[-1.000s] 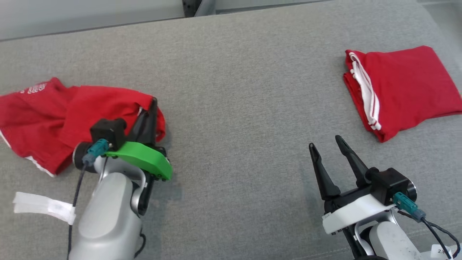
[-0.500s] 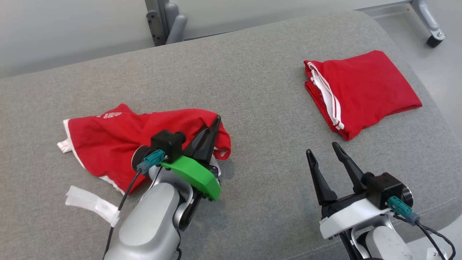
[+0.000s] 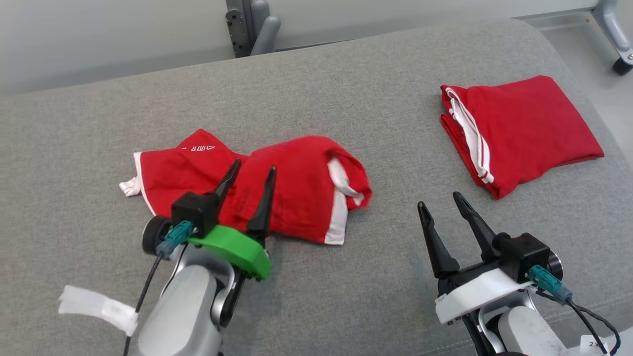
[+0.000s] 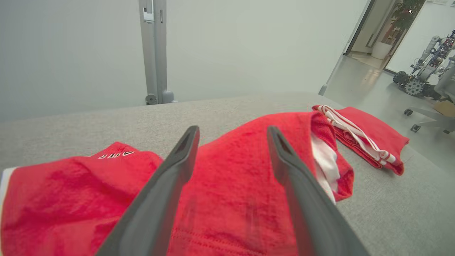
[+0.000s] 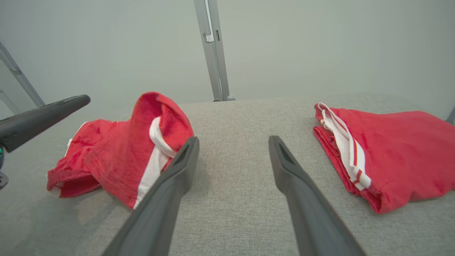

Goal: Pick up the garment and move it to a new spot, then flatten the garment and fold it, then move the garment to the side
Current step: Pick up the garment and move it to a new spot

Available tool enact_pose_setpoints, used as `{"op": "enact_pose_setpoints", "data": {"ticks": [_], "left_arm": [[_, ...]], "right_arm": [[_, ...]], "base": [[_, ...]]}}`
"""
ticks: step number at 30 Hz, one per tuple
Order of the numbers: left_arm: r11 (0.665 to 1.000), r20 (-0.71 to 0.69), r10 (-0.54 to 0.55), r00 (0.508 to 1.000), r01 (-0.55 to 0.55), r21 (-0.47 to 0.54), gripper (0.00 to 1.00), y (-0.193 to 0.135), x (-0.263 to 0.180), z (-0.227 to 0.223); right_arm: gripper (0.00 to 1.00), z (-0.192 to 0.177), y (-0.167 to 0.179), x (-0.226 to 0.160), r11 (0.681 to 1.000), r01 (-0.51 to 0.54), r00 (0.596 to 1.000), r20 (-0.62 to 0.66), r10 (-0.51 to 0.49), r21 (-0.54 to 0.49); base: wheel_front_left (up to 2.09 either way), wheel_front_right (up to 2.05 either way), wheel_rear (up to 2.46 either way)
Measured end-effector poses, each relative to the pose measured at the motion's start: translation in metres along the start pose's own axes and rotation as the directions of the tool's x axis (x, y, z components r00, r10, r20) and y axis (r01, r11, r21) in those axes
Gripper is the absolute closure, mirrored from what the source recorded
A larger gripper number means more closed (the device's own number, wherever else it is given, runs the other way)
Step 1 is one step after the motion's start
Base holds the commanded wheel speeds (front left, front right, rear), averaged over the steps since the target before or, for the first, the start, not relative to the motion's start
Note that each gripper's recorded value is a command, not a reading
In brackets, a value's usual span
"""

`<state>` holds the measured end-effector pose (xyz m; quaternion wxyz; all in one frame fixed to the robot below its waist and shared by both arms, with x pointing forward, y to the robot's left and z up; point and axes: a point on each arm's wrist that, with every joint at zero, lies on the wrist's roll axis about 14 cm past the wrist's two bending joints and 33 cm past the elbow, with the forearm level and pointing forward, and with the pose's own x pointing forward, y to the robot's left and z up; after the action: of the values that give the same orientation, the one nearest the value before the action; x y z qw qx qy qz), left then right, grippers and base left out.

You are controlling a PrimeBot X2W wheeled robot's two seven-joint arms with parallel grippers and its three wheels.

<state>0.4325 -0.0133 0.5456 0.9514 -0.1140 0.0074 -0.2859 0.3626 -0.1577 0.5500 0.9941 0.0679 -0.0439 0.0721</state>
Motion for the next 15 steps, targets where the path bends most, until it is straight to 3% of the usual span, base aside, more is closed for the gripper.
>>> {"op": "enact_pose_setpoints", "data": {"ticks": [5, 15], "left_arm": [[0.985, 0.008, 0.171, 0.985, -0.171, 0.032, 0.0, 0.051, -0.04, -0.001], [0.893, 0.075, 0.437, 0.896, -0.443, 0.078, 0.0, 0.107, -0.134, 0.012]], "right_arm": [[0.0, 0.002, 0.01, 0.002, 1.0, -0.03, 1.0, 0.009, 0.03, 0.007], [0.0, 0.006, 0.029, -0.004, 0.997, -0.078, 0.997, 0.021, 0.078, 0.015]], "base": [[0.0, 0.0, 0.0], [0.0, 0.0, 0.0]]}}
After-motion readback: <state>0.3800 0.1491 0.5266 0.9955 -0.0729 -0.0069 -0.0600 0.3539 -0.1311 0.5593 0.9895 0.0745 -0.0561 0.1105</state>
